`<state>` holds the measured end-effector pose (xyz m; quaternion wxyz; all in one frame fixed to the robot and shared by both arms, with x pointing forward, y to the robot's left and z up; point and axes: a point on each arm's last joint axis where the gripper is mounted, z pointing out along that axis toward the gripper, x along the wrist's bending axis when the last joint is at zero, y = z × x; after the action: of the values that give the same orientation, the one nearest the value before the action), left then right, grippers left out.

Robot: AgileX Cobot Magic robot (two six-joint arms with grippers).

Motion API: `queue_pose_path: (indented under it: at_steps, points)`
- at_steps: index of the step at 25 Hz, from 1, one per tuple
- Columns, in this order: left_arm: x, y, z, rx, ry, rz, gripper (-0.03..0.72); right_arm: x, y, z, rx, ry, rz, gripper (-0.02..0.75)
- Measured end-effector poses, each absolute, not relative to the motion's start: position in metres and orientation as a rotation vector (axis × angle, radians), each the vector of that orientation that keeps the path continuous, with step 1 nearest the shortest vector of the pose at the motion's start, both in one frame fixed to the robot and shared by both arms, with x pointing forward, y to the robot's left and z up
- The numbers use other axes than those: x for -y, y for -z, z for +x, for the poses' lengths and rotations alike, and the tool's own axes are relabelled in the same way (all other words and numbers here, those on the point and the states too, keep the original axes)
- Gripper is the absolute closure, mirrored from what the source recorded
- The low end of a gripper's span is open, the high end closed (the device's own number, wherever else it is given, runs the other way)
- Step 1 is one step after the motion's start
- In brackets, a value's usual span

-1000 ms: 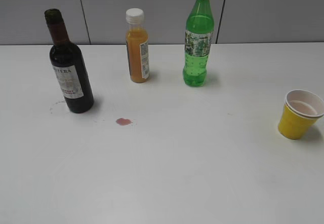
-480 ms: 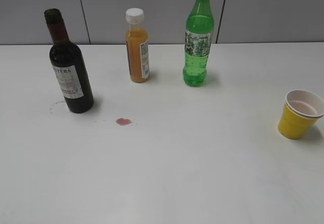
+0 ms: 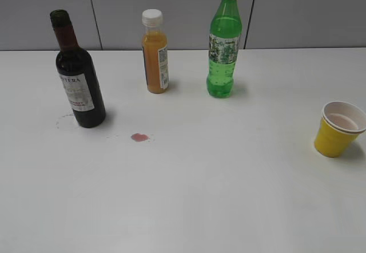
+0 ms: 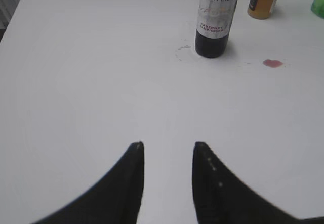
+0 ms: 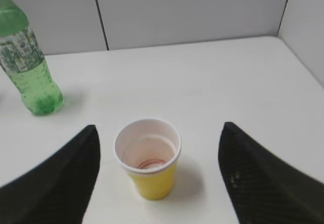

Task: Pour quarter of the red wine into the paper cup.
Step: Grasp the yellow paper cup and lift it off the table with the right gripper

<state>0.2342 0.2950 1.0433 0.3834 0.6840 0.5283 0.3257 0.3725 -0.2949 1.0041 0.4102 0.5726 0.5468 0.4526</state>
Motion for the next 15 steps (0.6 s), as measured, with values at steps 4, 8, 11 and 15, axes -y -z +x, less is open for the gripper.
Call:
queue_pose_path:
  at_steps: [4,8,11,15]
  points:
    - [-0.295,-1.043,0.234,-1.347,-0.83,1.744,0.449,0.295,-0.977,0.374,-1.413,-1.115,1.573,0.083]
    - [-0.295,-1.043,0.234,-1.347,-0.83,1.744,0.449,0.293,-0.969,0.382,-1.464,-1.096,1.563,0.062]
    - [-0.295,-1.043,0.234,-1.347,-0.83,1.744,0.449,0.29,-0.965,0.387,-1.529,-1.082,1.511,0.061]
    - [-0.295,-1.043,0.234,-1.347,-0.83,1.744,0.449,0.287,-0.959,0.394,-1.561,-1.094,1.483,0.061]
